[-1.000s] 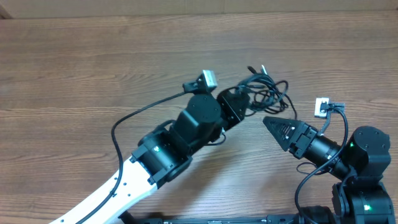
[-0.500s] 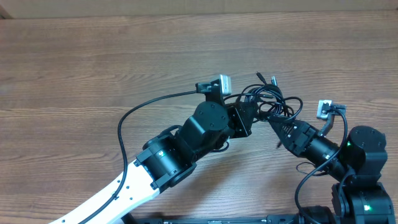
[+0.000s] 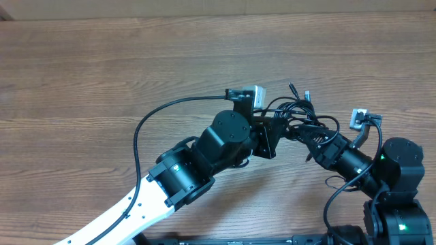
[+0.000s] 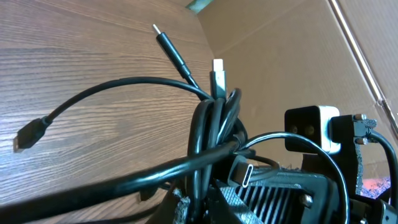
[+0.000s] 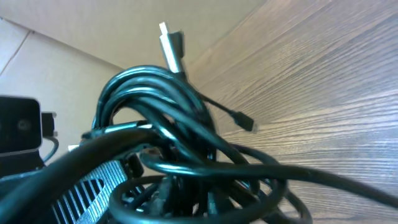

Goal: Untangle cables

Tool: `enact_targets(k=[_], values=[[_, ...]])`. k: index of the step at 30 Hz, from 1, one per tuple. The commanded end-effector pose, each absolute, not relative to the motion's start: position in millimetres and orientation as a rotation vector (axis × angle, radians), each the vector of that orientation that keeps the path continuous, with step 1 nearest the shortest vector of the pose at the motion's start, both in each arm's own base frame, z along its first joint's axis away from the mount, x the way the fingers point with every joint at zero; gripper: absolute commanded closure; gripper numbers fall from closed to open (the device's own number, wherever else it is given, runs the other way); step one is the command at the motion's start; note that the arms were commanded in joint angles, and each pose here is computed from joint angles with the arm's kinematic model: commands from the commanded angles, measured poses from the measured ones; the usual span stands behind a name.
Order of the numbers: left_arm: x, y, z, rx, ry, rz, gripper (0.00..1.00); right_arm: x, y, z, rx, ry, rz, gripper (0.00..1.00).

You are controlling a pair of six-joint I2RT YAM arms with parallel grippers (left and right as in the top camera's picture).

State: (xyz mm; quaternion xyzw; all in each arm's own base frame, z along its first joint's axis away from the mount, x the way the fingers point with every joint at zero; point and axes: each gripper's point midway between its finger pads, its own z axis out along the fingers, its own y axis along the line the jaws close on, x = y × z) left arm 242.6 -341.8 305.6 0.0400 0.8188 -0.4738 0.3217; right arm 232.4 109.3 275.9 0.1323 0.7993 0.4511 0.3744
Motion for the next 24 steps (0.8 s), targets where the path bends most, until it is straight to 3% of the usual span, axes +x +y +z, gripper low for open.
enact_targets(k=[1, 8, 12, 13, 15, 16, 18, 22, 24], values=[[244, -344, 316, 0.062, 2.123, -1.272, 0.96, 233, 109, 287, 0.308, 2.02, 1.141, 0.95], [277, -319, 322, -0.341, 2.045, -1.226, 0.96, 225, 120, 293, 0.087, 2.002, 1.123, 0.96], [278, -317, 322, -0.422, 2.04, -1.253, 0.95, 219, 127, 297, -0.039, 1.981, 1.128, 0.96], [278, -317, 322, -0.422, 2.04, -1.253, 0.87, 218, 128, 297, -0.06, 1.976, 1.126, 0.96], [278, -317, 322, -0.388, 2.039, -1.235, 0.48, 218, 128, 297, -0.058, 1.977, 1.124, 0.96], [278, -317, 322, -0.328, 2.035, -1.201, 0.33, 219, 127, 296, -0.053, 1.979, 1.12, 0.96], [278, -317, 326, -0.099, 2.003, -1.077, 0.13, 219, 126, 294, -0.06, 1.986, 1.1, 0.96], [272, -313, 335, 0.209, 1.923, -0.907, 0.0, 218, 126, 290, -0.104, 1.99, 1.062, 0.96], [268, -308, 344, 0.297, 1.877, -0.851, 0.0, 218, 124, 286, -0.119, 1.998, 1.03, 0.96]])
